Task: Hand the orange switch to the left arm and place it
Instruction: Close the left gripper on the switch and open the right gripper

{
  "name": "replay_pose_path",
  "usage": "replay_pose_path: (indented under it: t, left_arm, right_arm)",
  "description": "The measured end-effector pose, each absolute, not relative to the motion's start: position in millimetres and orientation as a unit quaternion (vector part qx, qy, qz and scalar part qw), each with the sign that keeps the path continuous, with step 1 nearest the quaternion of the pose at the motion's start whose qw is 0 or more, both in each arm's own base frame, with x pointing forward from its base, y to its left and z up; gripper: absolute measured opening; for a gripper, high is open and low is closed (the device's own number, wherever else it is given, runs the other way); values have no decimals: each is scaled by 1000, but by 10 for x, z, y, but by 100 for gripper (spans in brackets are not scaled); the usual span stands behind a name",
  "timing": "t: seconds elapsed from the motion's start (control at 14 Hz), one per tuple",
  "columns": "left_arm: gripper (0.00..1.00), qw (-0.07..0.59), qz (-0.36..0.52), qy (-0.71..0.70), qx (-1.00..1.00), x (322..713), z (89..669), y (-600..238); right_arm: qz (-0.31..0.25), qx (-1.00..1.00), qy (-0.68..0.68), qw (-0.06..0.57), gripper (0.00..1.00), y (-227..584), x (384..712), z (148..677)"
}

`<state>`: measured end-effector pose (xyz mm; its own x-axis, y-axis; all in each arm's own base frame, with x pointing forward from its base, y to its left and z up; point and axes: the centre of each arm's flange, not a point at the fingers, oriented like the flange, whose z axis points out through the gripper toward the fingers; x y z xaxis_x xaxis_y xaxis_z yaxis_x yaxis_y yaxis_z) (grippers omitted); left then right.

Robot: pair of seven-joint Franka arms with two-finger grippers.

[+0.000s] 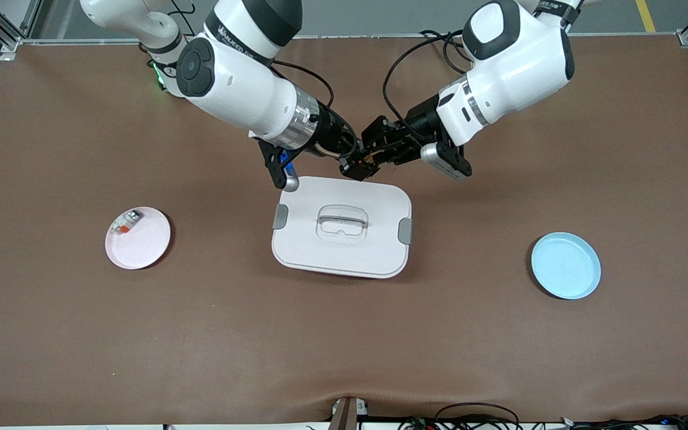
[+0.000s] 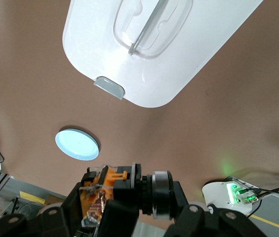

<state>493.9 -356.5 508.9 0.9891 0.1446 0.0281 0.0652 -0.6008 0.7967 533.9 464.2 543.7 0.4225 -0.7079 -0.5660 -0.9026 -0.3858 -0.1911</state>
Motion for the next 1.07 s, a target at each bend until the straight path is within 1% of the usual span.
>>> replay_pose_path:
  t: [0.14, 0.85, 0.93, 1.07]
  left_arm:
    - [35, 443, 45, 60, 893, 4947, 5081, -3556]
    - [36, 438, 52, 52, 896, 4959, 5106, -3551]
    - [36, 425, 61, 39, 902, 4974, 5118, -3534]
    - [36, 399, 79, 23, 913, 5044, 5116, -3432]
  right_arm:
    - [201, -807, 499, 243, 72, 4634, 5348, 5443]
    - [202, -805, 501, 247, 73, 4638, 5361, 5448]
    - [201, -804, 501, 248, 77, 4640, 5368, 5442]
    - [200, -803, 502, 250, 97, 4635, 5381, 5449]
